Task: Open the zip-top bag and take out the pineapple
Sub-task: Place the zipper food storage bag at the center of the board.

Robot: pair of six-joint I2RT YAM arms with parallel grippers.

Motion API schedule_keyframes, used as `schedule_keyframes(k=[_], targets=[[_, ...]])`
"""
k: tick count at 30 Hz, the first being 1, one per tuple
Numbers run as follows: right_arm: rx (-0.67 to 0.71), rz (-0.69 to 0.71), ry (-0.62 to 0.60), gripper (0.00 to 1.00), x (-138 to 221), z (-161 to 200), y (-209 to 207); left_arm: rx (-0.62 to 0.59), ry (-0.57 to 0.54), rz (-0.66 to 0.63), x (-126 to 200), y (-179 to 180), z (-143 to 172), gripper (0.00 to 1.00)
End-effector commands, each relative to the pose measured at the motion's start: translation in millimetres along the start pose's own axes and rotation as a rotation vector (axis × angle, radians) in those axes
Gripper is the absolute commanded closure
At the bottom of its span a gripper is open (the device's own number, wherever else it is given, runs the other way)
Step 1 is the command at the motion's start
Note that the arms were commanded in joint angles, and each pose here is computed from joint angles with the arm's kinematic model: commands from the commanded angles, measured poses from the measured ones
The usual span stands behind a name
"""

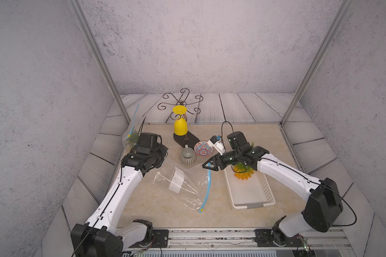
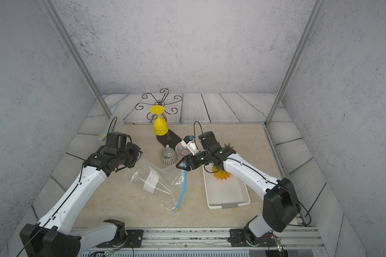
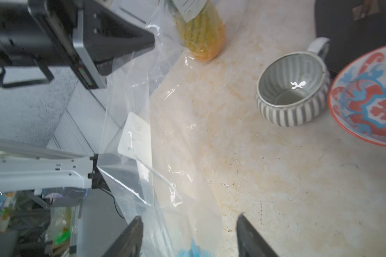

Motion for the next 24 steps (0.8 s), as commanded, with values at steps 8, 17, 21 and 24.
schedule_keyframes(k=[8, 17, 21, 24], targets=[[0.08, 0.184, -0.057, 1.0, 30.0, -33.2, 4.3, -0.038, -0.04, 0.031, 22.2, -19.7, -6.2, 0.58], [-0.205, 0.796, -0.338, 1.0, 166.1, -89.2, -55.4, -0.137, -0.411, -0.058, 110.2, -53.1, -48.6, 0.35], [-0.393, 0.942, -0.466, 1.0, 207.6, -99.2, -90.6, -0.176, -0.506, -0.111, 116.3, -73.2, -67.1, 0.33], [-0.459, 1.025, -0.543, 1.0, 225.1, -106.7, -113.0, -0.131, -0.595, -0.16, 121.0, -82.2, -86.4, 0.31]])
Point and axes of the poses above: each gripper's point midway between its finger pads, its own x axis back along the fingers, its own y axis along the line the jaws close on, z = x × y, the point moved 5 cm from there along x, back along the fingers, and after that the axes turned 15 degrees about x, right-handed, at the moved point
